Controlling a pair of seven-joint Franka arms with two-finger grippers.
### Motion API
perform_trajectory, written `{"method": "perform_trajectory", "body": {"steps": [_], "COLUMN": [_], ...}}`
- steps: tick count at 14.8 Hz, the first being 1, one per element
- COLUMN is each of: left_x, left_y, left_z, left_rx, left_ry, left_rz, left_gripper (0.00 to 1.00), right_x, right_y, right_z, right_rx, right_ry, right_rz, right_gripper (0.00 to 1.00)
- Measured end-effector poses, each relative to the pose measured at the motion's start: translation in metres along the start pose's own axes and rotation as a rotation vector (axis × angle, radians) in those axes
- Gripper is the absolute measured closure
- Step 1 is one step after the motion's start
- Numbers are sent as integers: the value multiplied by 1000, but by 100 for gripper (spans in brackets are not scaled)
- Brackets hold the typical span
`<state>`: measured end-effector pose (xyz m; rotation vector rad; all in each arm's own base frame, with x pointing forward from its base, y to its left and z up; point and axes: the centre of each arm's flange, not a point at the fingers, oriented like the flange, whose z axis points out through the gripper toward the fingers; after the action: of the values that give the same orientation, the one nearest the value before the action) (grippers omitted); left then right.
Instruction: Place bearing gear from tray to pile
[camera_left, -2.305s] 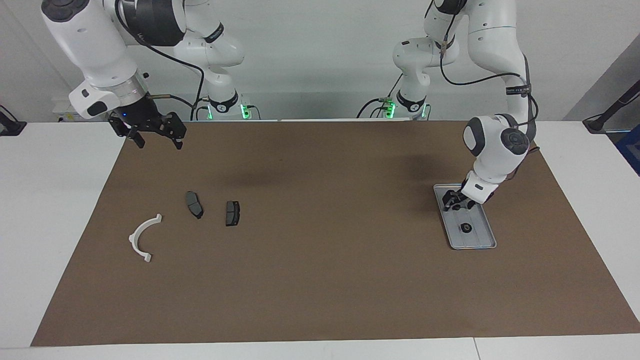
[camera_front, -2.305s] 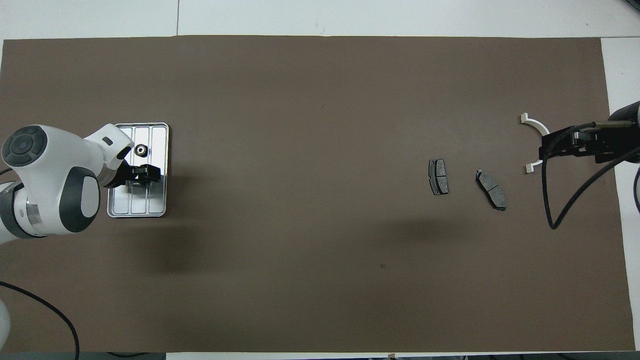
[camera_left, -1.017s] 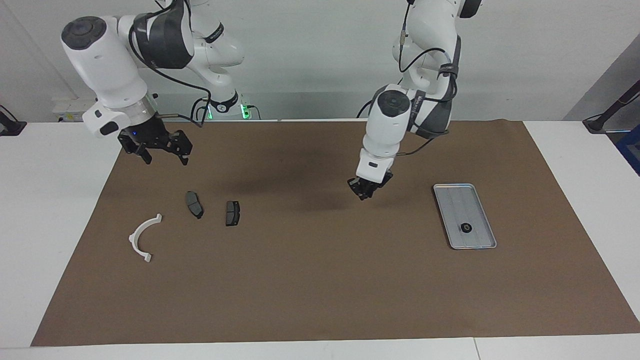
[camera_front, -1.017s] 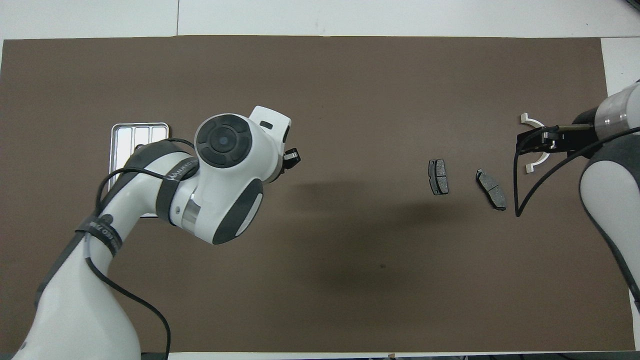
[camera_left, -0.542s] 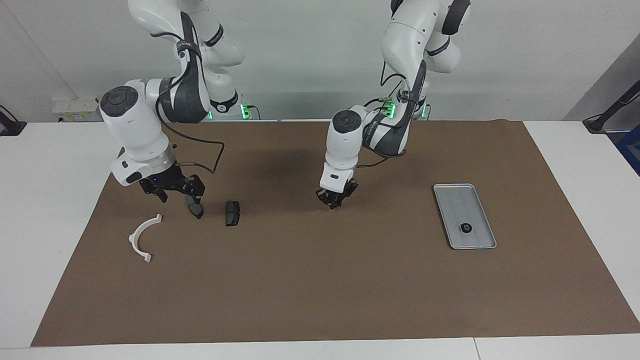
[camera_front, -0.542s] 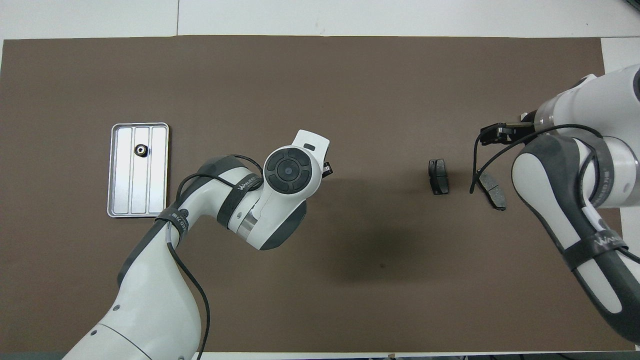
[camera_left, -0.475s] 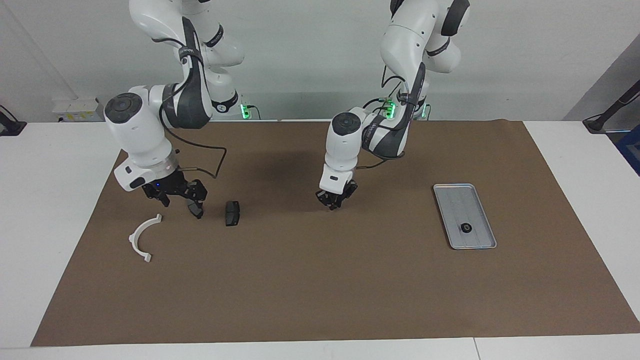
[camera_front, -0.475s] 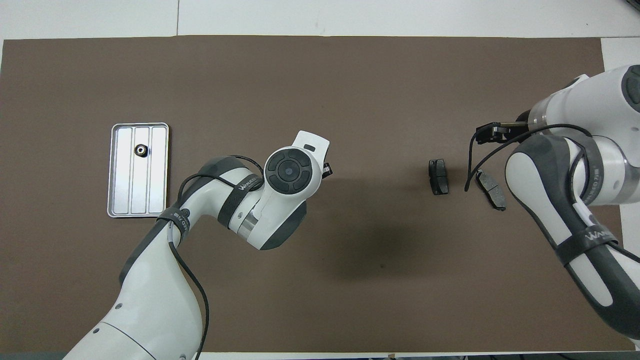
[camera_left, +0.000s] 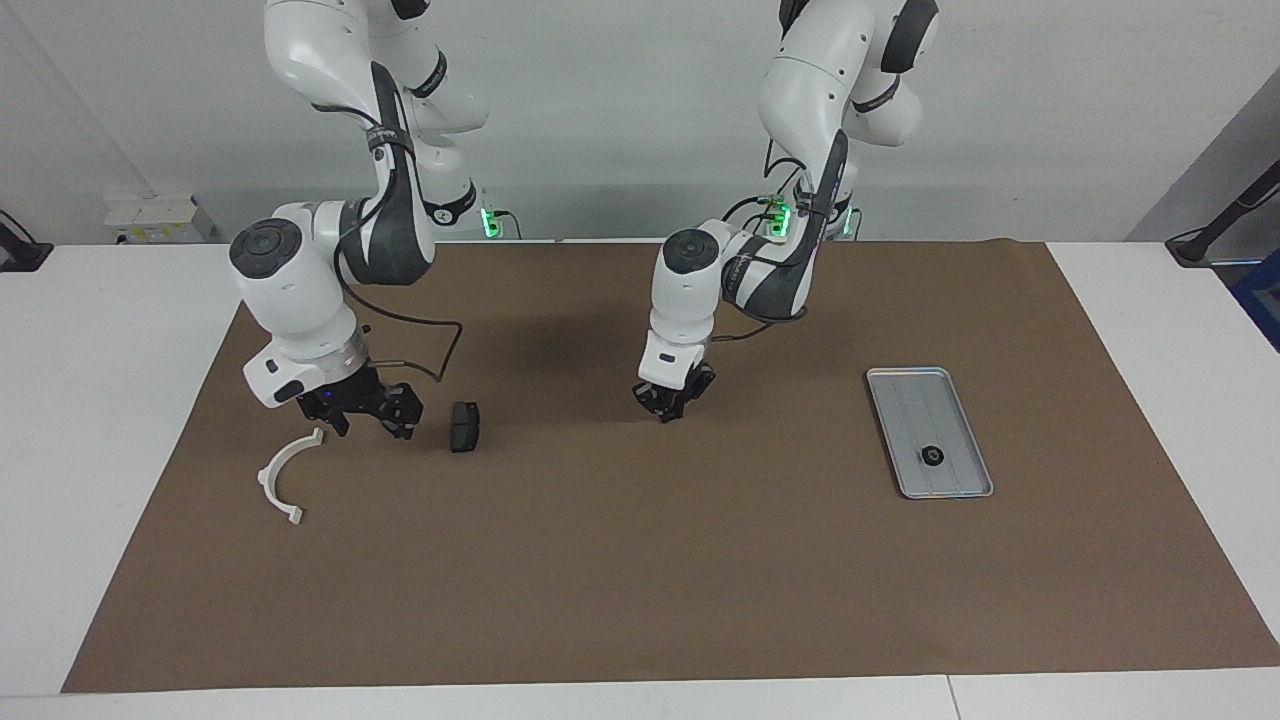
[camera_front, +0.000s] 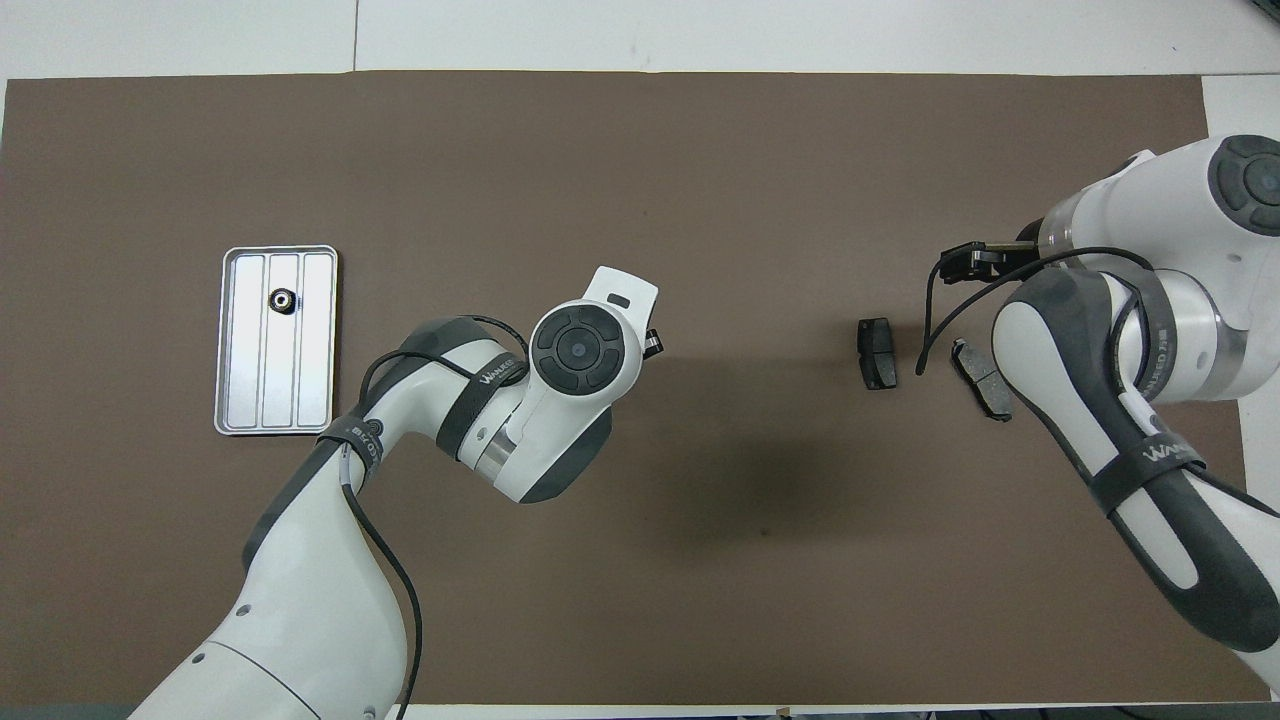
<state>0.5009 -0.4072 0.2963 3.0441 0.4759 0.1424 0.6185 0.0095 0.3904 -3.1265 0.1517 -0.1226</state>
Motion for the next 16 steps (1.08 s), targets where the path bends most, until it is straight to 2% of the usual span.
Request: {"method": "perform_trajectory", "body": {"steps": [3,4,6,7,9,11,13,15,16], "left_x": [8,18,53,77,126,176,223,260,270], "left_y": [4,5,-9,-31,-101,-190,-274,-343,-358], "left_z": [-14,-32,-99,-141,-215,-257,-259,-233,-211], "left_rx": [15,34,43,36,62,87,77,60,54], "left_ry": [0,-2,9,15,-1,-37,-51,-35,-14], "left_rz": [-6,-6,12,26,97,182,262,292,292], "left_gripper": [38,25,4,0,0,0,0,2,2], "right_x": [0,-1,-4,-8,-21,-39,-58,-74,-81], "right_y": [-3,-9,-31,-52,-110,-174,-233,-288,-311], "right_z": [0,0,-1,-1,-4,-13,-22,-22,-17], "right_rx": [1,2,5,8,18,30,42,50,49], "right_ry": [0,0,0,0,2,3,1,-4,-10], "right_rz": [-5,-6,50,91,174,258,350,423,449], "right_gripper": [0,0,0,0,0,0,0,0,0]}}
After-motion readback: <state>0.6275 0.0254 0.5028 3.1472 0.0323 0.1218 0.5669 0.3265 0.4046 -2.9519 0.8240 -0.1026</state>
